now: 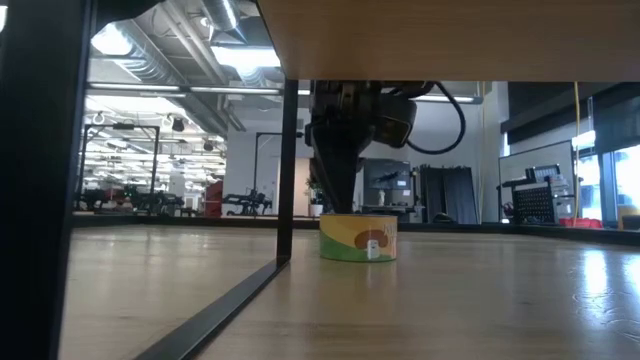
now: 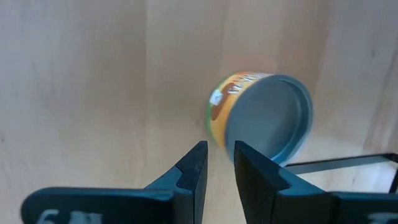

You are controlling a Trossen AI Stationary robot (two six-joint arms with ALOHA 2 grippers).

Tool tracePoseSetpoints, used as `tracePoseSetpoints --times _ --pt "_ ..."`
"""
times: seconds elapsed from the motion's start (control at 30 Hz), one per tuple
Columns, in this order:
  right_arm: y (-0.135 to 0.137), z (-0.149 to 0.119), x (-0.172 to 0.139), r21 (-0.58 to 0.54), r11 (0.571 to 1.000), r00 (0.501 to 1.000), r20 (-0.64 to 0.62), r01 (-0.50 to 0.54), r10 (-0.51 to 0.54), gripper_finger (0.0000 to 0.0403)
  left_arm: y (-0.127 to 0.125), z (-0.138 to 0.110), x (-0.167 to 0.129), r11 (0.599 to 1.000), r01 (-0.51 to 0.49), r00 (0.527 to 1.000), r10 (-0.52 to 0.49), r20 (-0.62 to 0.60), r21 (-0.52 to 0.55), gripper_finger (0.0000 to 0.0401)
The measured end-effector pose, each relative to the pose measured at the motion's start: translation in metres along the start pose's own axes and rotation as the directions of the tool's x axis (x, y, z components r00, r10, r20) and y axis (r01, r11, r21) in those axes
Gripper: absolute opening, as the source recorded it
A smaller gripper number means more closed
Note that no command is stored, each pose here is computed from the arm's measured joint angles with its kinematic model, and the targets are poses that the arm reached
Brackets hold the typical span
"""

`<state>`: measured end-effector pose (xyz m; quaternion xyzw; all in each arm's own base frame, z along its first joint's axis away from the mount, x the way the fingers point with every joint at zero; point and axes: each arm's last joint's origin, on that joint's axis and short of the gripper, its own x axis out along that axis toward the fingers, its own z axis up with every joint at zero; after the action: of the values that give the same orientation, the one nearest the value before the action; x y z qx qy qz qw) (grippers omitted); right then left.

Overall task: Pick and place cans onto a shelf
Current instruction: Put the yellow canned mushroom on the shelf aligned with the other blue canned cherries

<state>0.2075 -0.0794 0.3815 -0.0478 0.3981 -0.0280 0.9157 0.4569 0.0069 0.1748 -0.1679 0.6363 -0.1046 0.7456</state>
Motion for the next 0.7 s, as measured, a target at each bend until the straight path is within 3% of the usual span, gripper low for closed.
tracePoseSetpoints --times 0.7 --pt "0.0 0.0 0.0 0.0 1.0 1.0 0.0 0.0 0.0 0.0017 -0.014 0.001 0.007 0.996 -0.088 0.996 0.087 0.028 0.03 0.0072"
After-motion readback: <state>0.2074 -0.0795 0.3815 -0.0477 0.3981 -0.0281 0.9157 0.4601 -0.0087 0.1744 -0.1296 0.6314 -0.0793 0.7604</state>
